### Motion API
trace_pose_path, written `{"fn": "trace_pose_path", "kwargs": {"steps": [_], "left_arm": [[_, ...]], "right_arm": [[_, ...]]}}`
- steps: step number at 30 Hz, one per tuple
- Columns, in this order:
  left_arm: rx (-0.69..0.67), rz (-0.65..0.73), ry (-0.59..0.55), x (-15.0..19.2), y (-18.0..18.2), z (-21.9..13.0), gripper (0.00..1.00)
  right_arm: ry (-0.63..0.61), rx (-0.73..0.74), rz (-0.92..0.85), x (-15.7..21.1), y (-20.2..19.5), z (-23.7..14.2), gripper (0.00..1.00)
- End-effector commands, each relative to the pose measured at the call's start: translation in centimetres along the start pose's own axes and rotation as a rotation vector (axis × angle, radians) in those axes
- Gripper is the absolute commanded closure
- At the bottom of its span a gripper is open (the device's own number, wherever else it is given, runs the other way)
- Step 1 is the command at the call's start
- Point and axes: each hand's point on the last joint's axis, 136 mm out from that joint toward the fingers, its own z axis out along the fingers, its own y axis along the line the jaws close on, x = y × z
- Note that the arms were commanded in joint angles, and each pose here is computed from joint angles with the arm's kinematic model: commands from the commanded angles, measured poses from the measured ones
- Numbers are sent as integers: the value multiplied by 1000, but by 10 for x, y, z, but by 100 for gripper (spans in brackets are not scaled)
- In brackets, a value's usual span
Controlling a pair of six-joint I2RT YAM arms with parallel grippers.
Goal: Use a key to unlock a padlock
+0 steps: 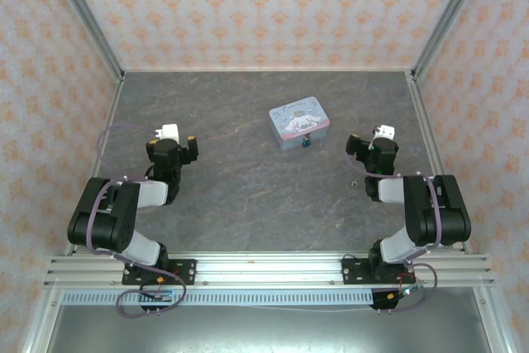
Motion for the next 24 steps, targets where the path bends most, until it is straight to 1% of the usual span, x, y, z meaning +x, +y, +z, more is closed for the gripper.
{"fn": "trace_pose_path", "kwargs": {"steps": [1,24], "left_arm": [[-5,-2,-17,-9,1,1,0],[-10,-6,-23,-10,3,0,0]], "right_arm": [[-14,-6,-9,-7,1,1,1],[-17,4,-4,-7,0,1,1]]}}
